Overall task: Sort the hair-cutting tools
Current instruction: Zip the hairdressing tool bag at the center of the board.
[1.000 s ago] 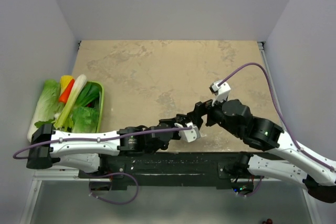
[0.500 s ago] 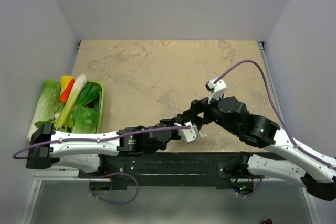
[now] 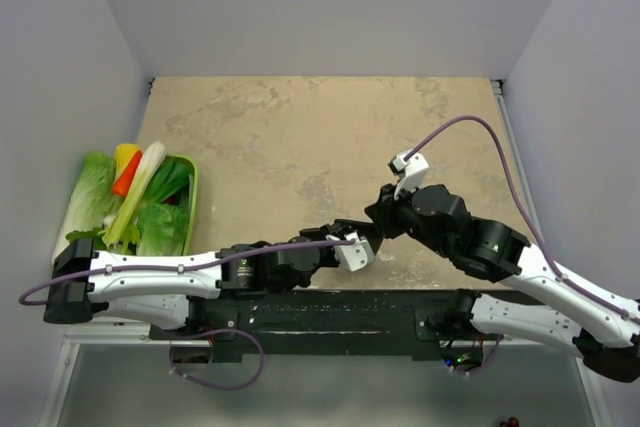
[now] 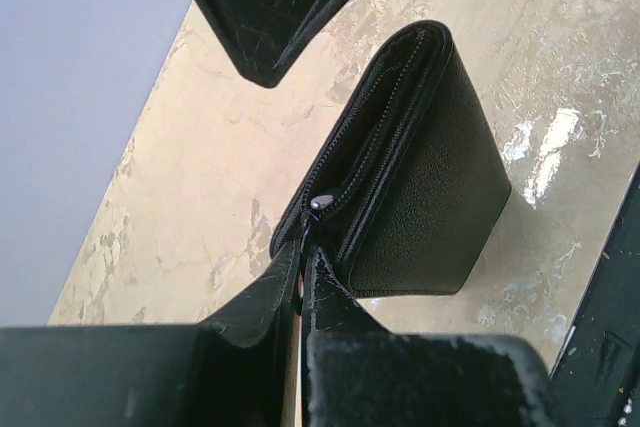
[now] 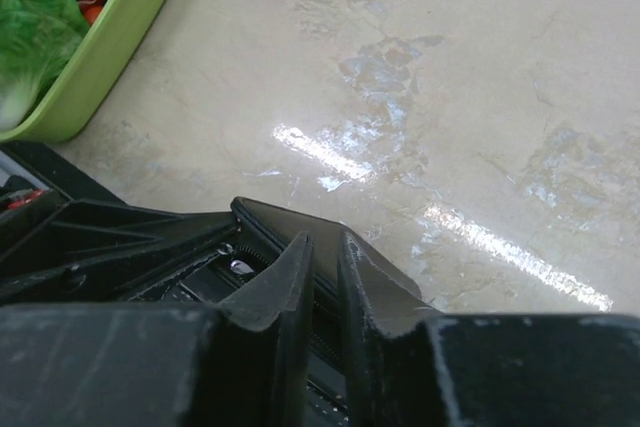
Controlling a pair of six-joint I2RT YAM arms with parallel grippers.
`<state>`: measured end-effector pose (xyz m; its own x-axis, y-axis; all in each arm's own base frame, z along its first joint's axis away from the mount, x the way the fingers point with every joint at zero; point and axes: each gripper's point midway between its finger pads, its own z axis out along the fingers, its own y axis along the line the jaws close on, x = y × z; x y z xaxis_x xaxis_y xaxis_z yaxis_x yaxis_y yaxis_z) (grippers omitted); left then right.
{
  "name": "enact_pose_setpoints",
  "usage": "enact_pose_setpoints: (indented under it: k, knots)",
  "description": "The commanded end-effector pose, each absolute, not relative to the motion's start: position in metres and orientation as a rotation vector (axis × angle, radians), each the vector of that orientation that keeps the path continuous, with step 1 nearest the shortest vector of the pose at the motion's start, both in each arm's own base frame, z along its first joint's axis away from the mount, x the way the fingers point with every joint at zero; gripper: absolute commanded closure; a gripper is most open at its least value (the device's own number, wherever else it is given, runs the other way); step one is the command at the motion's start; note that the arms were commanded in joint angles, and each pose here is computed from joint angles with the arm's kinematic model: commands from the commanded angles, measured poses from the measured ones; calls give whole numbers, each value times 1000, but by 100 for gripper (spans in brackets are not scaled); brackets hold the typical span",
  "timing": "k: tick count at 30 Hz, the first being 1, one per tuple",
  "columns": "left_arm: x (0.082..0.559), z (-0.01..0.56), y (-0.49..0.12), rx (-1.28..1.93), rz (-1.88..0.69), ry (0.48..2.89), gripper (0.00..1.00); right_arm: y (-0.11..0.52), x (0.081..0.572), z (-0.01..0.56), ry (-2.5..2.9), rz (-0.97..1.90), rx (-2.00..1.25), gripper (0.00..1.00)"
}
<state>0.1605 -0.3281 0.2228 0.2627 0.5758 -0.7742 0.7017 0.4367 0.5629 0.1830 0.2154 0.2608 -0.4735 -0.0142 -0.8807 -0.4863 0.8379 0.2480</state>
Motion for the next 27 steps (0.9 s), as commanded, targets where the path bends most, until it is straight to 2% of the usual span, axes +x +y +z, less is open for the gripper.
enact_pose_setpoints:
  k: [1,3,8,27]
  knots:
    - [158,245,-332,1125,-207,1386,100,234,177,282,1971,704,-402,83]
    - [158,246,-332,1122,-209,1385,100,243,173,279,1982,749,-430,86]
    - [158,245,-332,1123,-208,1384,100,256,168,269,1997,814,-454,100]
    - [159,247,-330,1117,-207,1379,100,264,152,265,2008,915,-497,100]
